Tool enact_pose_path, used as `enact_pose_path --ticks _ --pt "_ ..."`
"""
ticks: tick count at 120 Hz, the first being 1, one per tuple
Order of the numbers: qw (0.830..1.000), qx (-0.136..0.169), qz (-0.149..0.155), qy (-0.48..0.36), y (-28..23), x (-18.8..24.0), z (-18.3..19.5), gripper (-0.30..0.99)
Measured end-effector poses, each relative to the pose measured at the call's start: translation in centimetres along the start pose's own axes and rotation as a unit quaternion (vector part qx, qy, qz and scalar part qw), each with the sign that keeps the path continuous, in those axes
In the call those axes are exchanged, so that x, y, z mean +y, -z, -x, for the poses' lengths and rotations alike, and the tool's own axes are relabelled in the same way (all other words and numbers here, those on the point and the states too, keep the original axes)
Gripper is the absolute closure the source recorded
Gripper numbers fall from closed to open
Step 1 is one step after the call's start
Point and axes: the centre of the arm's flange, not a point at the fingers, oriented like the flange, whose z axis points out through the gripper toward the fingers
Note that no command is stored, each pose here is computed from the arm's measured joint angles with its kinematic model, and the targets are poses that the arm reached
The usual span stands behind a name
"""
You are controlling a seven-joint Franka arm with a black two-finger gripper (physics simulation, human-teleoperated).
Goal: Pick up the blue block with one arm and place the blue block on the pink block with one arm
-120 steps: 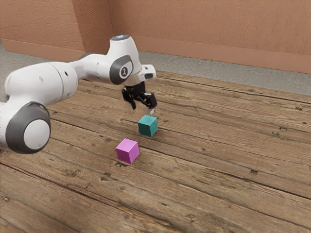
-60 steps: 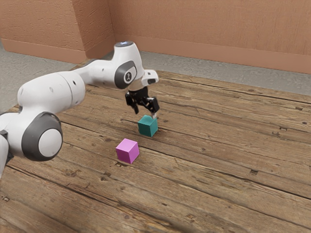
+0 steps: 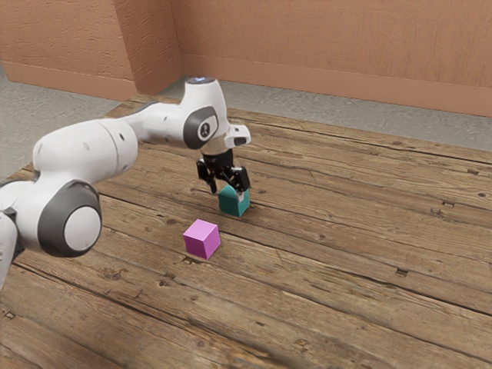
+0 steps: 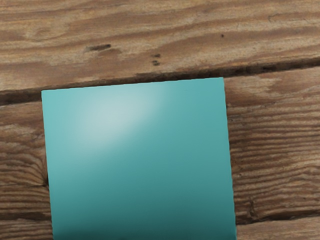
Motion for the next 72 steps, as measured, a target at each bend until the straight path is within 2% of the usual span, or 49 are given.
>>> enact_pose_path --ticks 49,72 --pt "0.999 0.034 -0.006 -0.002 -0.5 0.3 -1.7 0.0" --pt "0.999 0.037 -0.007 -0.003 -1.0 0.3 -1.9 0.0"
